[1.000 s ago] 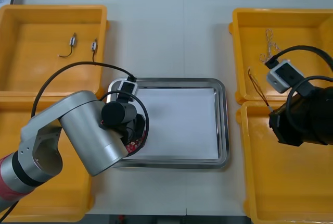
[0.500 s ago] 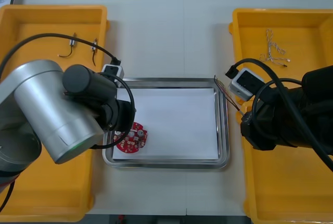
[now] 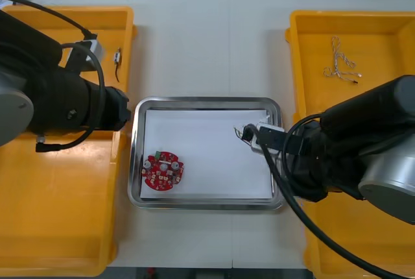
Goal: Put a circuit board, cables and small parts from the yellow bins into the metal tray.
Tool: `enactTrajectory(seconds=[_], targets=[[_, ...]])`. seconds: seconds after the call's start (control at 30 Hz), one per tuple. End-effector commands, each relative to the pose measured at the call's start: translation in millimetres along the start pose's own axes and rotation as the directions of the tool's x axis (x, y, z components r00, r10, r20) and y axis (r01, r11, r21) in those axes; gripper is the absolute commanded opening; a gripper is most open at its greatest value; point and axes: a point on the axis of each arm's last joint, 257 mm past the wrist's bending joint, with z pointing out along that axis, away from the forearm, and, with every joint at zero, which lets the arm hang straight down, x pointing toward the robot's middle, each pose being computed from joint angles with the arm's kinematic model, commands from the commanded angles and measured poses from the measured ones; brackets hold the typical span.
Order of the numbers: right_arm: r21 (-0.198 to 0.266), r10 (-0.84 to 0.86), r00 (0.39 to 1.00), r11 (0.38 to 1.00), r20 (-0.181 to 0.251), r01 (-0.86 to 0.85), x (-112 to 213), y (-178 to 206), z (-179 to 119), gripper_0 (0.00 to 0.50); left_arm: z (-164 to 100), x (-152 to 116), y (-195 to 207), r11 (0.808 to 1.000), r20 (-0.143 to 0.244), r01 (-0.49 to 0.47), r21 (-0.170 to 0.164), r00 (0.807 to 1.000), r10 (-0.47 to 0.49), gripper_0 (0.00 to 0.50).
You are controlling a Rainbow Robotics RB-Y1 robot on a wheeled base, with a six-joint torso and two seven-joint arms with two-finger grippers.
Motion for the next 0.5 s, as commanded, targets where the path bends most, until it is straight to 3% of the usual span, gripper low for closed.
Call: enactTrajectory(seconds=[0.03, 0.3, 0.5], targets=[[0.009, -0.160, 0.985, 0.987, -0.061, 0.161, 2, 2, 11, 0.000, -25, -23, 21, 0.992, 0.072, -0.119, -0.040, 0.990, 0.121, 0.500], [-0.021, -0.273, 0.960, 0.962, -0.063, 0.272, -14, 17, 41, 0.000, -37, -25, 71, 0.985, 0.085, -0.141, -0.101, 0.985, 0.150, 0.500], [-0.013, -0.319, 0.945, 0.948, -0.076, 0.319, -30, 25, 64, 0.000, -43, -21, 105, 0.974, 0.070, -0.170, -0.149, 0.981, 0.181, 0.500]])
